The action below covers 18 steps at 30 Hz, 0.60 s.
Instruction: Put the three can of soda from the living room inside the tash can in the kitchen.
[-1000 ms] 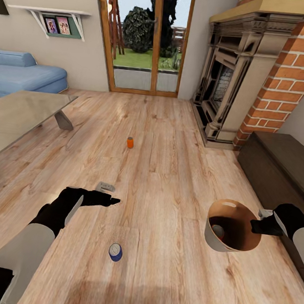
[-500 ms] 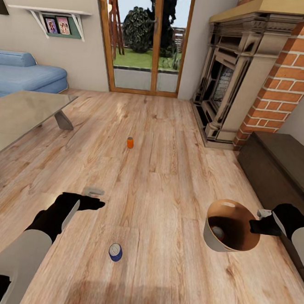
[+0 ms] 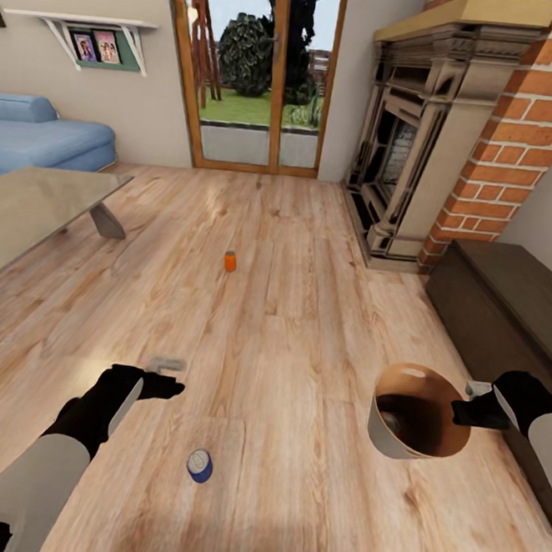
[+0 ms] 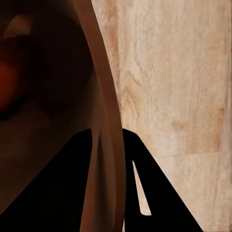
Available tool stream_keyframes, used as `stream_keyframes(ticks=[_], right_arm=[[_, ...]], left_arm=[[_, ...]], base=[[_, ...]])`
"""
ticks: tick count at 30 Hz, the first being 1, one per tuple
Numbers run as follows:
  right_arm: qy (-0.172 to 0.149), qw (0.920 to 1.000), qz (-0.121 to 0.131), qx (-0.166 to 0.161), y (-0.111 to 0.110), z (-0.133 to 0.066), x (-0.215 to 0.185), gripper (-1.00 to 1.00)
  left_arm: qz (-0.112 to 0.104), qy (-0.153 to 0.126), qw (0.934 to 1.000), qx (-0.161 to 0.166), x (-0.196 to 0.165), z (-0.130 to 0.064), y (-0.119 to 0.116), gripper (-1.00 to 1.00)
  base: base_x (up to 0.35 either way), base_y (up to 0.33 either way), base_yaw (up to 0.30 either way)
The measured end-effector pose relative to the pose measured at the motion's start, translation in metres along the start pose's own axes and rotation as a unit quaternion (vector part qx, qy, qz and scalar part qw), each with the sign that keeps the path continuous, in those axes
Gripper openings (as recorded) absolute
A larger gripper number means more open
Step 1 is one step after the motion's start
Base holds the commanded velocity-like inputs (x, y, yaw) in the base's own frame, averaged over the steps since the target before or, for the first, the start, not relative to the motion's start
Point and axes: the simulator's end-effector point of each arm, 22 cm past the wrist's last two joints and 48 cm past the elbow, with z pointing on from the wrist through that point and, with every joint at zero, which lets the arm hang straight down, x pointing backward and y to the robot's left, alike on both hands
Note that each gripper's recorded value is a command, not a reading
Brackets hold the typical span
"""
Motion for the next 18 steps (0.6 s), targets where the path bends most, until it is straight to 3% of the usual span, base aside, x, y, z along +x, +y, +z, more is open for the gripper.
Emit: stream_keyframes(ticks=[9,18], right_arm=[[0.002,1.0,-0.008,0.002,0.004,-0.001,0.001,-1.0],[0.006,0.9998,-0.019,0.001,0.014,0.004,0.006,-1.0]], left_arm=[[-0.001,-0.003,1.0,0.0,-0.001,-0.003,0.0,1.0],[-0.001,-0.004,1.0,0.001,-0.001,-0.004,-0.001,1.0]], base=[[0.206,-0.237,-0.135],[0.136,-0.152,-0.014]])
